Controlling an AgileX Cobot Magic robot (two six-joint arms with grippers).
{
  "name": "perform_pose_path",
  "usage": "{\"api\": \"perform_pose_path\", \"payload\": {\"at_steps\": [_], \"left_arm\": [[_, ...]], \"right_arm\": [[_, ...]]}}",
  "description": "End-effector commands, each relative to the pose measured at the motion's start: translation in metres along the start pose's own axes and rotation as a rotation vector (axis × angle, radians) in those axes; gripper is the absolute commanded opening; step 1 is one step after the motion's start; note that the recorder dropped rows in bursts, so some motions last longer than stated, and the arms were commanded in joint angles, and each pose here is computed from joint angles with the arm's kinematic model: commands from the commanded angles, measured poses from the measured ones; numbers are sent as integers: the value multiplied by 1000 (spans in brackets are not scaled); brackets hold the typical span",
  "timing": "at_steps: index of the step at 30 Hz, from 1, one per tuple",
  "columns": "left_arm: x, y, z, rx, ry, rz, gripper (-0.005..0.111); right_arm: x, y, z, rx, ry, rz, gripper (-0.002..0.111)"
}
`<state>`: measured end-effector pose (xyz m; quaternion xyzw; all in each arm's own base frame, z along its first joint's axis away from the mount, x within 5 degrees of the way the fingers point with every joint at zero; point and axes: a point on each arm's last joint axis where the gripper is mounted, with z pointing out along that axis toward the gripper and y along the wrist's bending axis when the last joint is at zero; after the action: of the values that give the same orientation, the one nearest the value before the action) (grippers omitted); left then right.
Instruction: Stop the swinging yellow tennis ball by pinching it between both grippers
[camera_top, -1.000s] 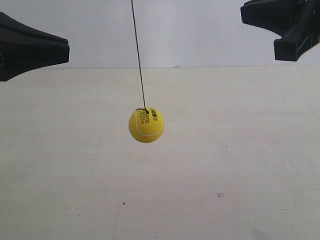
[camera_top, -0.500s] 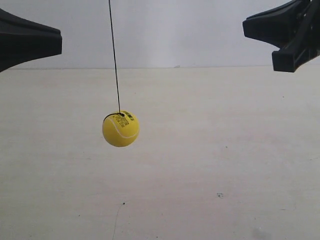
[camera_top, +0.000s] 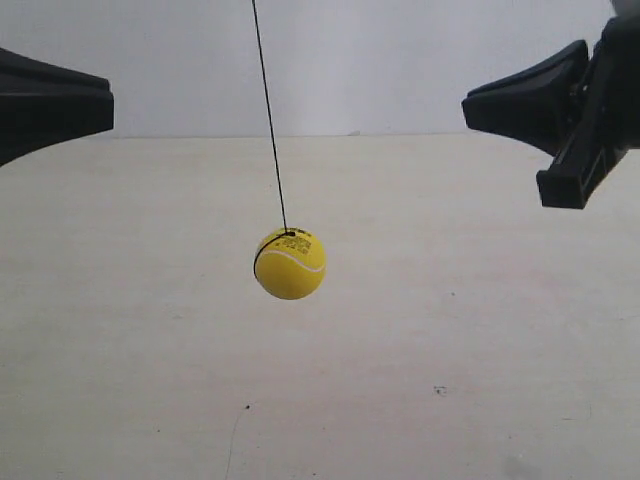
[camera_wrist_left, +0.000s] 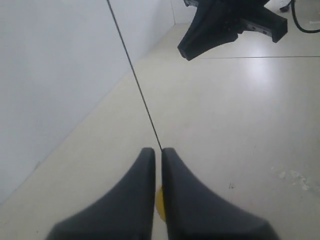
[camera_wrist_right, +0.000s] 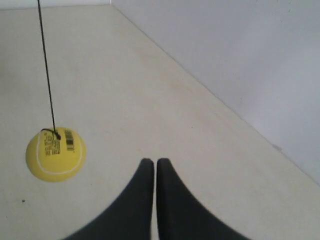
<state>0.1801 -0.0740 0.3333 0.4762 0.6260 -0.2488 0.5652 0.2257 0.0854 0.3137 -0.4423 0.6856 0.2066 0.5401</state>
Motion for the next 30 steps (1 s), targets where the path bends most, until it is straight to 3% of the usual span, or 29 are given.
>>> {"api": "perform_pose_path", "payload": {"at_steps": [1,8,14,19,30], "left_arm": [[13,7,7,-15,-7,-30,5],[54,29,31,41,73,-113,5],[81,38,48,154,101,-165,5],[83,41,53,230,92,-168,5],[85,49,45,197,92,-183,5]], "right_arm": [[22,-7,17,-42,57,18,0],[52,-11,42,-168,103,41,0],[55,-9,47,-218,71,34,0],[56,-8,51,-251,24,31,0],[91,-12,78,-319,20,100,0]]}}
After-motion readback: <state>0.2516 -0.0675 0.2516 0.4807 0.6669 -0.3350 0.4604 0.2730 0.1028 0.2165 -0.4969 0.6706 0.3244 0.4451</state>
